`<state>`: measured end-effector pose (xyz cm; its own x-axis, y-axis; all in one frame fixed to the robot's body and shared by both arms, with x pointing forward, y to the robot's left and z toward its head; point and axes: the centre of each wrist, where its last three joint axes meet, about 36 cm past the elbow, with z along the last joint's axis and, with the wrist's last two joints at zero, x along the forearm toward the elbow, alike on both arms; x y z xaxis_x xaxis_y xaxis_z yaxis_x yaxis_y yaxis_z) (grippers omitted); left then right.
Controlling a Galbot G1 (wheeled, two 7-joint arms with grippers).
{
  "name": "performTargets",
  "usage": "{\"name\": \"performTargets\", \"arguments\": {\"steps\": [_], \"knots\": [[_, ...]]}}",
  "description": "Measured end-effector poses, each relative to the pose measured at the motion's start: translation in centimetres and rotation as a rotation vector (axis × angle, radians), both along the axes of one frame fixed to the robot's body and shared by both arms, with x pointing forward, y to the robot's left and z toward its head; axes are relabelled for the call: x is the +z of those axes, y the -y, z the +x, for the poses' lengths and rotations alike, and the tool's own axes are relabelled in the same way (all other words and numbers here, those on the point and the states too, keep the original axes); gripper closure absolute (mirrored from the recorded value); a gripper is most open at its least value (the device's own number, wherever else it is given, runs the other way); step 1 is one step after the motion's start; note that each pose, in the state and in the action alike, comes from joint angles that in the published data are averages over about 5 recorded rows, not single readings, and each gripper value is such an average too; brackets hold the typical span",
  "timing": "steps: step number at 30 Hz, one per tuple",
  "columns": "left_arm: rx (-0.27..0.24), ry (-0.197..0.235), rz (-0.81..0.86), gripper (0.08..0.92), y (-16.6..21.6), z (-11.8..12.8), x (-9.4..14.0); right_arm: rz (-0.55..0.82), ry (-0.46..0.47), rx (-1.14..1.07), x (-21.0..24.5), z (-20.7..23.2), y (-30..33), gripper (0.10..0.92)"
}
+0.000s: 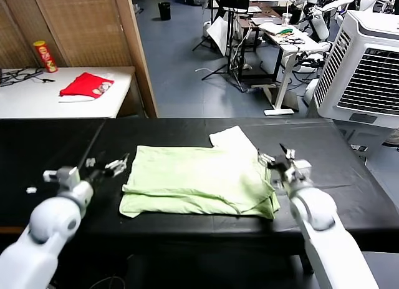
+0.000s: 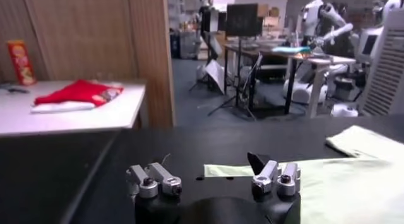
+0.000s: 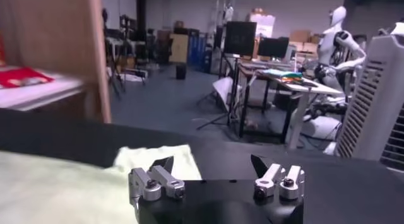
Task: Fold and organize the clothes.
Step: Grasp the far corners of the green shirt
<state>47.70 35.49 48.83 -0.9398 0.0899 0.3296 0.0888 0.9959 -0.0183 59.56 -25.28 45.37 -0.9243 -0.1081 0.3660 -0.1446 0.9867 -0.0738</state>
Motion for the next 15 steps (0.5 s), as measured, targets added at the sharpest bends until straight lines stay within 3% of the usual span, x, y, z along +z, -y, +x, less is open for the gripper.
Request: {"name": "performTargets", "arguments": {"steps": [7, 11, 15], "knots": [[0.001, -0.094, -0.018, 0.201, -0.2, 6.5, -1.5, 0.013, -0.072, -0.012, -0.5, 4.8, -1.0, 0.224], [-0.018, -0.154, -0.002, 0.201, 0.4, 8.3, -2.9, 0.023, -0.101, -0.001, -1.2, 6.5, -1.4, 0.224], [-0.028, -0.182, 0.01, 0.201, 1.2, 9.5, -4.1, 0.025, -0.137, -0.001, -2.2, 7.9, -1.3, 0.224]]}}
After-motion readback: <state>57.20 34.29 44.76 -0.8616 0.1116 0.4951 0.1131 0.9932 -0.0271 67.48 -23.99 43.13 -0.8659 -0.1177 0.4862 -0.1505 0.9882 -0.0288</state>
